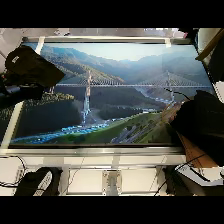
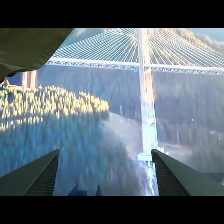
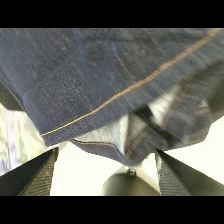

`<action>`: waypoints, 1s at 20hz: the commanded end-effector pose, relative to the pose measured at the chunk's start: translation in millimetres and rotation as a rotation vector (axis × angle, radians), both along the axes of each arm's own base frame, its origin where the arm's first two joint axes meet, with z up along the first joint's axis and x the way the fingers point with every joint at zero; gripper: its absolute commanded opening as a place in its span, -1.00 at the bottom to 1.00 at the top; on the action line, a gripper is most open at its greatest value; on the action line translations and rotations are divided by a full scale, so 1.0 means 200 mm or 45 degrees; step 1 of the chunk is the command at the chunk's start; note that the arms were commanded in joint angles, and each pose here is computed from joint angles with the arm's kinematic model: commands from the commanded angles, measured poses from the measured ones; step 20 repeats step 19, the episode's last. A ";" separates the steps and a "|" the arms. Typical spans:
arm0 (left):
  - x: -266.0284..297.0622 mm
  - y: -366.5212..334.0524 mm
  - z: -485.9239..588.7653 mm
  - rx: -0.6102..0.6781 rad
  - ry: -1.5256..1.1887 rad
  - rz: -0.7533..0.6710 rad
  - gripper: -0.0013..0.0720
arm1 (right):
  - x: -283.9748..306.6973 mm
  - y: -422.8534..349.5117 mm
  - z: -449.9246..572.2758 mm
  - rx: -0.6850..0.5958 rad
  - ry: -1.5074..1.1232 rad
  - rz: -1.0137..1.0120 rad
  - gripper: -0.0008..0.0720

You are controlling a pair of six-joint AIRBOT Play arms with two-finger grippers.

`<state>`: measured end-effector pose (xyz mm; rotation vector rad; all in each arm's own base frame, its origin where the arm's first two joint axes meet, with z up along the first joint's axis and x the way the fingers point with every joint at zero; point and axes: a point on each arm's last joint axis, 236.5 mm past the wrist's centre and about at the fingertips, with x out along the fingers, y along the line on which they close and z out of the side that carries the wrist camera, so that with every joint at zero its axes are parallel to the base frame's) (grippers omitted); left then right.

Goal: Fold the clothes and pants, and hang the long-sleeved shirts on hangers.

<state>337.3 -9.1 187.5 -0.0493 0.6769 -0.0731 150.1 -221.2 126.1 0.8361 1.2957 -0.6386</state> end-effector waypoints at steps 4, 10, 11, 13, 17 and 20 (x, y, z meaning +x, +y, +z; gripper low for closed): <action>0.00 0.00 0.00 -0.005 0.000 -0.002 0.77 | 0.43 0.24 0.59 -0.044 -0.635 0.138 0.37; -0.01 0.00 0.00 -0.004 0.007 -0.004 0.78 | 0.67 1.01 1.05 0.002 -1.168 0.865 -0.94; -0.01 0.00 0.00 -0.004 0.007 -0.004 0.77 | 0.67 1.08 1.03 0.011 -1.155 0.932 -0.94; -0.01 0.00 0.00 -0.004 0.007 -0.004 0.78 | 0.66 1.20 0.97 0.037 -1.083 1.051 -0.94; -0.01 0.00 0.00 -0.004 0.007 -0.004 0.78 | 0.58 1.35 0.83 0.054 -0.900 1.252 -0.94; -0.01 0.00 0.00 -0.004 0.007 -0.003 0.78 | 0.56 1.39 0.81 0.047 -0.866 1.308 -0.94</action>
